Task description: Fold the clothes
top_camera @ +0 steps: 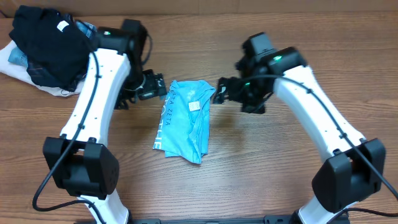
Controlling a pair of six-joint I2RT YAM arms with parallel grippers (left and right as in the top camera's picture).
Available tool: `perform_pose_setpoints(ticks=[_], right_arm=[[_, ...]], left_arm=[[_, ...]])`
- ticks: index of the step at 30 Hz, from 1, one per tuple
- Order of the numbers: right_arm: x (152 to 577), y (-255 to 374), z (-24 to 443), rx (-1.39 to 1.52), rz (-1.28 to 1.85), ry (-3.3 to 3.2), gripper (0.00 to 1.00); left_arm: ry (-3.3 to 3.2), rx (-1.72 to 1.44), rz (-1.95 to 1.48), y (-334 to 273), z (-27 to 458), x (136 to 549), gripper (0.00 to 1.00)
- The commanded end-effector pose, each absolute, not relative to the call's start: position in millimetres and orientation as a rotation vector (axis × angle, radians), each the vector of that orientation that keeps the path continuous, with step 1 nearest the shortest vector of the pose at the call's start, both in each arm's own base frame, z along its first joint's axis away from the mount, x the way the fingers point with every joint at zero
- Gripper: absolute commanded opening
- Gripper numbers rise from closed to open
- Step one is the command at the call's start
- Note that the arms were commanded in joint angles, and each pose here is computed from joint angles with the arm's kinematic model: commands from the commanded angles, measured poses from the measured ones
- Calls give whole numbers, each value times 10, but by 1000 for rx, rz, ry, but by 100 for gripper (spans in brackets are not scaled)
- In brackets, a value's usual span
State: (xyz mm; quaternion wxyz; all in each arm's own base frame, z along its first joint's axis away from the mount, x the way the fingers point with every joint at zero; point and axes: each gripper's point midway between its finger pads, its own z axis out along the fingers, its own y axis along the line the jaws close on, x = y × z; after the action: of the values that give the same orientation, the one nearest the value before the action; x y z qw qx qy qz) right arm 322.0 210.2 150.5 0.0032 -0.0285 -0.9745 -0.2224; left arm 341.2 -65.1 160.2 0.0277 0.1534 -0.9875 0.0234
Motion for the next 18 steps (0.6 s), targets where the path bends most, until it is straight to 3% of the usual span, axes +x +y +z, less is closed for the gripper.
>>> perform_pose_setpoints(ticks=[1,3,7,18], right_arm=[[3091,2313,1330,-126,-647,-3052,100],[3073,2414,1262,-114,-666,-3057,95],[3094,2566,1185,-118,-718,-3071,75],[3165,2729,906,-210,-724,-3071,75]], left_arm=[[-3058,554,50,-463,1647,3438,100],[-3046,570,45,-421,1622,3424,100],[-3042,579,-3,-347,1554,3415,100],[-3033,577,-6,-349,1496,3399,100]])
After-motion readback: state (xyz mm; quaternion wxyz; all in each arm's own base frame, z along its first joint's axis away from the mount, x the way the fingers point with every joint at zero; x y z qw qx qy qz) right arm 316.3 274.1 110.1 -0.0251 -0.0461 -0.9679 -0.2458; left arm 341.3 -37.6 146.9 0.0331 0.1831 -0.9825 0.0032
